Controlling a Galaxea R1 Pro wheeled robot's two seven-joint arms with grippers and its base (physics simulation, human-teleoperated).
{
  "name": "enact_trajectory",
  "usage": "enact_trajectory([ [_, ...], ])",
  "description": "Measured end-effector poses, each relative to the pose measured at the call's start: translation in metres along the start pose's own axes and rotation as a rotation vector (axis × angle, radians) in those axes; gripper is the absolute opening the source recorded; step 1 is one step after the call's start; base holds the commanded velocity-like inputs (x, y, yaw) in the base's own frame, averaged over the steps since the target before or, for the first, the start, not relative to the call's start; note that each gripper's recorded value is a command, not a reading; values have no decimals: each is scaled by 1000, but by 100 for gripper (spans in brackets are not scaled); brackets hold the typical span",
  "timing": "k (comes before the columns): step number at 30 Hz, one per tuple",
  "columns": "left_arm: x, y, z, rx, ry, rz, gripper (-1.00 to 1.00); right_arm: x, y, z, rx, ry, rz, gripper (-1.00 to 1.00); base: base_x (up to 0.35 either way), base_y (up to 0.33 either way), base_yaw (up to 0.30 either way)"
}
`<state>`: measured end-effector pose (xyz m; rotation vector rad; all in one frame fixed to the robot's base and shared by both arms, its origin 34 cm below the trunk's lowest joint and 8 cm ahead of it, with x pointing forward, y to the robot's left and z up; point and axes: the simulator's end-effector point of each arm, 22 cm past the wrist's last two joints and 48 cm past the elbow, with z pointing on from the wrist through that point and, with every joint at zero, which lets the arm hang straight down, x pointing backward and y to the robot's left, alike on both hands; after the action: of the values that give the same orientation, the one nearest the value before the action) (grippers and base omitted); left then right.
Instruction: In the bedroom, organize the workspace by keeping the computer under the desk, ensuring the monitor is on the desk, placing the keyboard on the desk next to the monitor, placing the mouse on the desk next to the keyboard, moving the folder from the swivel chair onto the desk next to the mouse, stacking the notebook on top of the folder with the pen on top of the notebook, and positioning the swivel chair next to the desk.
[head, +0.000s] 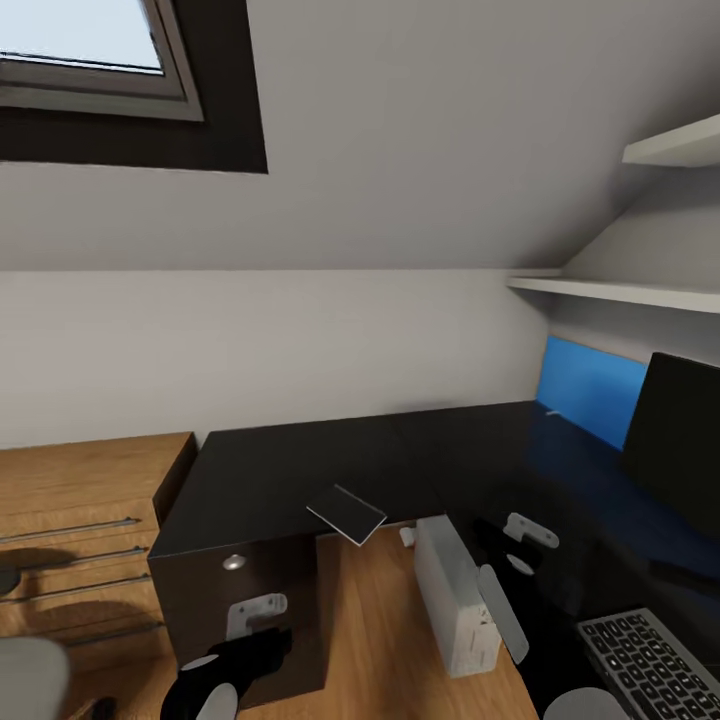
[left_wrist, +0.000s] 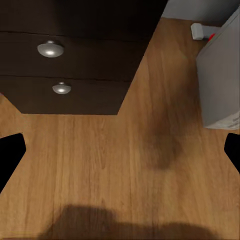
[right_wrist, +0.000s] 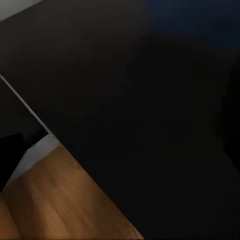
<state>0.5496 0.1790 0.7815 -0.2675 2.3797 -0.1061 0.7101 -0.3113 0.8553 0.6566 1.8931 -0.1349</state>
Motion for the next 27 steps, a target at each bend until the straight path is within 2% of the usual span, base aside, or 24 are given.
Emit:
enact_trajectory([
  [5,5,4,3,-10,12,3,100,5,11,-7,-3,-22,-6,100,0,0,258],
  [10,42,26,24,-74,87,12,100,24,28,-18,-29,-17,-45,100,-57,15,262],
  [14,75,47,40,-133,137,7,100,47,44,-27,-62,-2,-107,100,-196,107,264],
  [17,105,68,50,-190,189,29,100,71,67,-39,-114,3,-175,100,-257,158,265],
  [20,123,85,55,-238,212,58,100,92,81,-48,-147,1,-223,100,-274,174,265],
  [24,137,104,60,-288,202,67,100,131,72,-53,-144,32,-275,100,-281,181,265],
  [27,160,127,68,-338,173,49,100,190,47,-59,-131,70,-329,100,-285,185,265],
])
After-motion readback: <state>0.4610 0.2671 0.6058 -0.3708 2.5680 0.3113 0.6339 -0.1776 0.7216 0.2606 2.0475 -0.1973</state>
